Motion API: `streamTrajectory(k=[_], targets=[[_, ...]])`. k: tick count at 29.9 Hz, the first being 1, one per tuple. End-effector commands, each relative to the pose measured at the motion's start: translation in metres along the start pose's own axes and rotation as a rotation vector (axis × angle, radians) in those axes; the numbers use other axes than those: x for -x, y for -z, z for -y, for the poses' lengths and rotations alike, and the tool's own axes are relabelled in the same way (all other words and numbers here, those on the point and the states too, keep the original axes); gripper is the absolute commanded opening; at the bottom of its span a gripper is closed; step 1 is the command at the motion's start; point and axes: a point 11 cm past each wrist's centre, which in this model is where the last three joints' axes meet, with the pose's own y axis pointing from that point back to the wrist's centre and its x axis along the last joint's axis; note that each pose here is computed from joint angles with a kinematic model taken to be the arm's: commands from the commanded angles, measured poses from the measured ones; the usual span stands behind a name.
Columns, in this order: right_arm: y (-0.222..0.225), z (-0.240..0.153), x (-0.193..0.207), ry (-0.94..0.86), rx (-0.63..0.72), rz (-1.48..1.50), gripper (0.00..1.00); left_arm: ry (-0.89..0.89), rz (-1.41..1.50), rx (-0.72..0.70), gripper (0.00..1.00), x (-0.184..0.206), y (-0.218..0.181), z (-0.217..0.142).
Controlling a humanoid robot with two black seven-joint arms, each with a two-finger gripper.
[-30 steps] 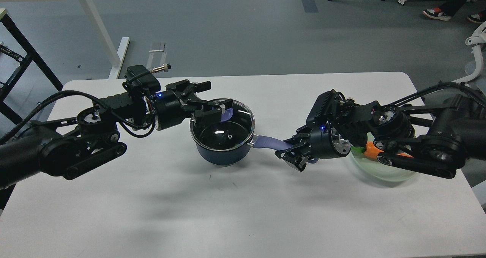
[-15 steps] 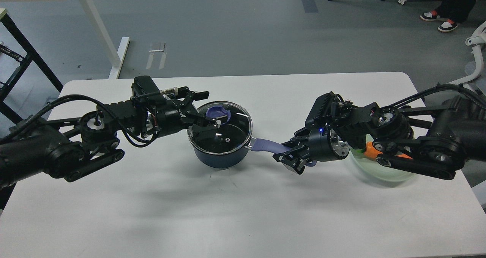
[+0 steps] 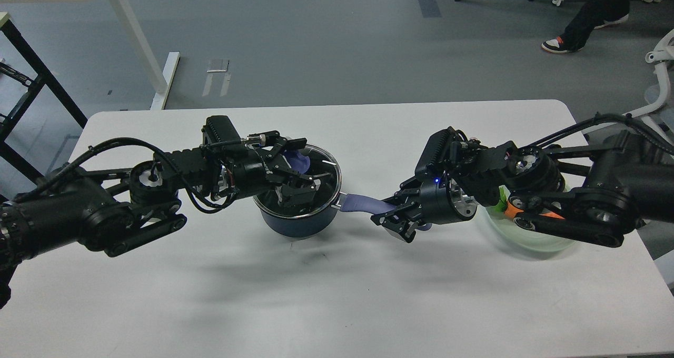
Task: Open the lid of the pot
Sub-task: 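Lift the glass lid off the pot with the left gripper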
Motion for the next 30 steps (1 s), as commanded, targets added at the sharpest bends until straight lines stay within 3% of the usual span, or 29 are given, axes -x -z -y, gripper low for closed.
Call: streamTrajectory(k=[1,12,25,30], targets=[[0.001,0.0007,0.0015,0.002,-0.003,0.003,0.2,0.01,-0.001,-0.003,0.73,0.0026,0.0017,-0.0019],[0.0047,0.0042,0.0042,0.006,-0.014,0.006,0.2,0.002,-0.007,-0.008,0.87,-0.0024,0.0038,-0.0033],[0.0055,0.0052,0.0074,0.021,-0.016,-0.002,0.21,0.006,0.002,-0.002,0.89,-0.0025,0.0031,-0.0084],[0.0058,0.0055,0.0099,0.024,-0.017,0.004,0.21,0.014,-0.005,-0.004,0.84,0.0025,0.0025,-0.0089]])
